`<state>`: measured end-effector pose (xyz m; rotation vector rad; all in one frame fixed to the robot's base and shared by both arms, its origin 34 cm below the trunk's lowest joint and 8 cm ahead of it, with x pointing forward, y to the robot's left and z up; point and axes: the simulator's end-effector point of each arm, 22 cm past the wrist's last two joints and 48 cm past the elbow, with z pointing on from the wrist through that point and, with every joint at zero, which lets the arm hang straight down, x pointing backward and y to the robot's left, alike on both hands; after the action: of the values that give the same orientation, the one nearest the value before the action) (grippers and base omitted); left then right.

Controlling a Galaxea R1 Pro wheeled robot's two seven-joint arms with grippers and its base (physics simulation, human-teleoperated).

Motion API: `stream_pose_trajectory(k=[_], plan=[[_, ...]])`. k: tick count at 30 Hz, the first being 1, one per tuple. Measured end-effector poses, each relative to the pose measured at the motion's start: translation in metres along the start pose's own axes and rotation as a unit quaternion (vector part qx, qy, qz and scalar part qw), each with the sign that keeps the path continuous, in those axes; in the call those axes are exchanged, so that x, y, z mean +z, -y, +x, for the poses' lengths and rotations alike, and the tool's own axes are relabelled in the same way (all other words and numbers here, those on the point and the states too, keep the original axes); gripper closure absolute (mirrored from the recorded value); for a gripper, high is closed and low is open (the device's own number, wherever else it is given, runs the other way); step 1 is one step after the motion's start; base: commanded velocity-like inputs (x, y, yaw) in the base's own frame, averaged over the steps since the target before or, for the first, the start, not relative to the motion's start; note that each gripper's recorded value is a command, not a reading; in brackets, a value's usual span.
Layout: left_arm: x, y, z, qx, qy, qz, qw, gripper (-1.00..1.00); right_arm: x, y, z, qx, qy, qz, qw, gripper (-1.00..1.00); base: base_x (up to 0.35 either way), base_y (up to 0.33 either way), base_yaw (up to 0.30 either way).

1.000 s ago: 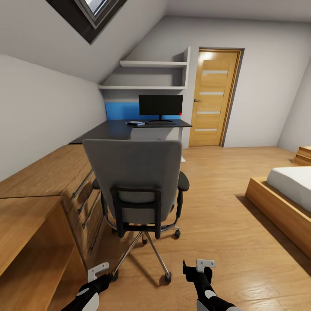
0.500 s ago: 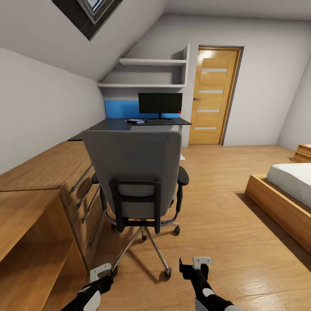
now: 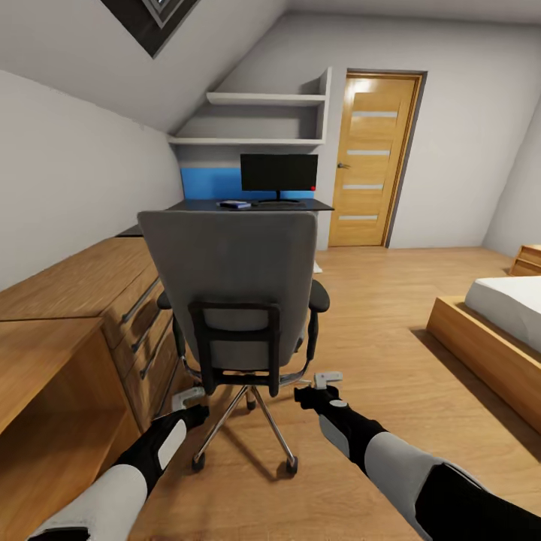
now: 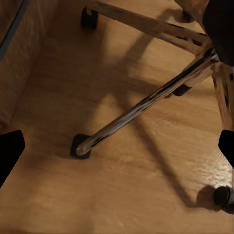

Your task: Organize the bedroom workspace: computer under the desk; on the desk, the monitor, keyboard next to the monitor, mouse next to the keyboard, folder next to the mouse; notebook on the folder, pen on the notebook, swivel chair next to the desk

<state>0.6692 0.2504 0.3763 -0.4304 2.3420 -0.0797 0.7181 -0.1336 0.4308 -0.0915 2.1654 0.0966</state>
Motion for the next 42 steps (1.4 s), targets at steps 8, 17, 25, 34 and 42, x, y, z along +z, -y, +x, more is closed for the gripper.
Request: stream_pose_trajectory(k=[8, 17, 25, 34, 42], plan=[[0.016, -0.011, 0.016, -0.007, 0.012, -0.014, 0.9998, -1.00, 0.010, -0.025, 0.003, 0.008, 0.009, -0.013, 0.9999, -1.00, 0.000, 0.000, 0.000], [0.028, -0.012, 0.034, -0.006, 0.004, -0.015, 0.9999, -1.00, 0.019, -0.036, 0.003, 0.021, 0.041, -0.019, 0.9988, -1.00, 0.000, 0.000, 0.000], [0.028, -0.005, 0.032, 0.017, 0.011, -0.008, 0.9998, -1.00, 0.017, -0.043, -0.003, 0.022, 0.056, -0.025, 0.9978, -1.00, 0.000, 0.000, 0.118], [0.027, 0.000, 0.033, 0.027, 0.011, -0.004, 0.9996, -1.00, 0.017, -0.043, -0.003, 0.022, 0.057, -0.027, 0.9978, -1.00, 0.000, 0.000, 0.008], [0.018, 0.048, 0.005, 0.031, 0.042, 0.030, 0.9982, -1.00, 0.017, -0.042, -0.004, 0.022, 0.058, -0.024, 0.9978, -1.00, 0.000, 0.000, 0.000]])
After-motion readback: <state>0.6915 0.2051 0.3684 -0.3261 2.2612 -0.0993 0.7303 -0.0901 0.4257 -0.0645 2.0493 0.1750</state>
